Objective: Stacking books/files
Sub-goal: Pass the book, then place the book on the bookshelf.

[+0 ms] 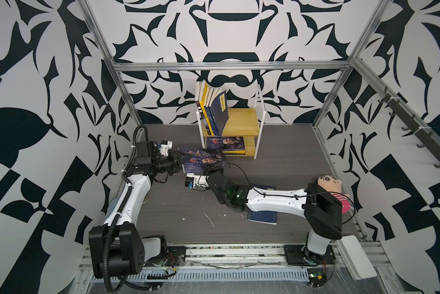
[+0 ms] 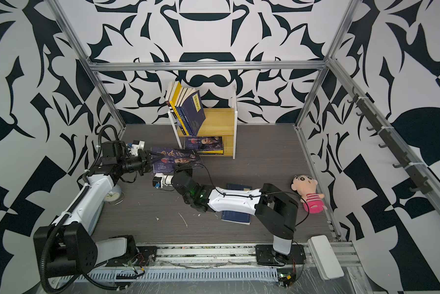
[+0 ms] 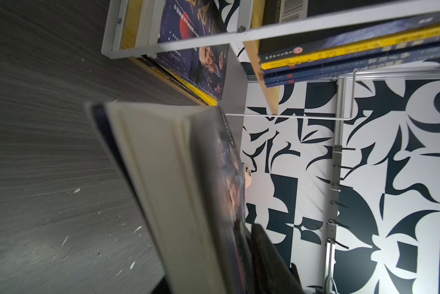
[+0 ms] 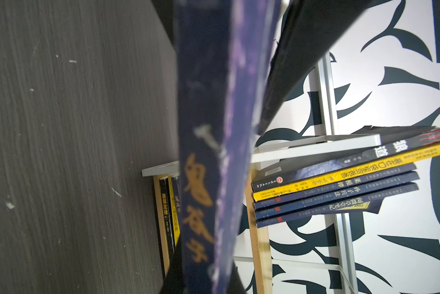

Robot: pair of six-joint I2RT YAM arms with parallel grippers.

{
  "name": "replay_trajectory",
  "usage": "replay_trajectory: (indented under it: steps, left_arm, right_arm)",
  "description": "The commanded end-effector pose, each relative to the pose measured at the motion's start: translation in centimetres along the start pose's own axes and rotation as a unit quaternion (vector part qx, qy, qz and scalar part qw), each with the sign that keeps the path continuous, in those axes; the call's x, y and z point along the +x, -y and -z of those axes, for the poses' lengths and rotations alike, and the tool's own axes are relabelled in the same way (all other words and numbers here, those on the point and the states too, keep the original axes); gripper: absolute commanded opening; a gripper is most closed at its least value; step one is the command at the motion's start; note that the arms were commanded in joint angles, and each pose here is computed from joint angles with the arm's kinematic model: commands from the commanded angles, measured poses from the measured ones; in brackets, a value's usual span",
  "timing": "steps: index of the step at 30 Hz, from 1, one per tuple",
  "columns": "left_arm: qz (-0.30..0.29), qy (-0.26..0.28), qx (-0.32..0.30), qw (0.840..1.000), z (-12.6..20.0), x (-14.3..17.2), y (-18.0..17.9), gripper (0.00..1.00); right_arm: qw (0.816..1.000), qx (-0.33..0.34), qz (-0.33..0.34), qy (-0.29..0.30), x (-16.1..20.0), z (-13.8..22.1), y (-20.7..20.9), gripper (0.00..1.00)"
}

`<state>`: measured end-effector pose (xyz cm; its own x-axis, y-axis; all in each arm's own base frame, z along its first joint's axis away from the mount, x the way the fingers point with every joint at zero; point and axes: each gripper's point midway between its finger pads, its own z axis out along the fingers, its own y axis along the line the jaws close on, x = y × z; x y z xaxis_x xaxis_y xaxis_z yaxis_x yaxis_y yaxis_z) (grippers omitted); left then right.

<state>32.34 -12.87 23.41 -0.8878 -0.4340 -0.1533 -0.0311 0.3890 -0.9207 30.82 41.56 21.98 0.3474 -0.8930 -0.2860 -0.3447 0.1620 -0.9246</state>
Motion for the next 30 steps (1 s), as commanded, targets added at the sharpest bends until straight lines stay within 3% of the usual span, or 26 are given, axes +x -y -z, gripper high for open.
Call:
replay_trajectory:
  steps: [1, 4, 6, 10, 15, 18, 21, 26, 28, 30]
  left_arm:
    - [-0.083, 0.017, -0.006, 0.996, 1.0, -0.6, 0.8, 0.6]
    - [-0.149, 0.052, -0.071, 0.985, 2.2, -2.3, -0.8, 0.69]
    - [-0.196, 0.074, -0.135, 0.968, 3.1, -3.4, -2.2, 0.73]
    - [-0.249, 0.102, -0.232, 0.935, 5.2, -5.2, -5.0, 1.0]
    - [-0.299, 0.118, -0.294, 0.9, 7.3, -6.4, -6.4, 1.0]
    - [-0.304, 0.13, -0.316, 0.889, 8.5, -7.0, -6.6, 1.0]
    - [-0.327, 0.136, -0.314, 0.881, 8.9, -7.2, -5.8, 1.0]
    - [-0.377, 0.149, -0.329, 0.853, 10.2, -8.4, -3.7, 1.0]
    - [-0.381, 0.152, -0.328, 0.851, 10.3, -8.7, -3.3, 1.0]
    - [-0.377, 0.144, -0.315, 0.859, 9.8, -8.3, -3.3, 1.0]
  right_arm:
    - [1.0, -0.006, -0.023, -0.01, 1.8, 2.3, 2.8, 0.0]
    - [0.997, -0.064, -0.042, -0.024, 3.9, 3.6, 2.5, 0.0]
    - [0.994, -0.093, -0.054, -0.032, 5.3, 4.3, 2.8, 0.0]
    - [0.991, -0.1, -0.061, -0.057, 8.2, 3.9, 3.8, 0.0]
    - [0.994, -0.062, -0.043, -0.078, 10.2, 2.1, 5.8, 0.0]
    - [0.996, -0.025, -0.035, -0.082, 10.4, 0.8, 7.2, 0.0]
    - [0.996, 0.004, -0.011, -0.083, 10.1, -0.2, 8.1, 0.0]
    - [0.995, 0.023, 0.018, -0.095, 9.8, -0.9, 9.5, 0.0]
    - [0.995, 0.032, 0.016, -0.091, 9.5, -0.8, 10.2, 0.0]
    - [0.995, 0.048, 0.011, -0.088, 9.5, -0.8, 11.1, 0.0]
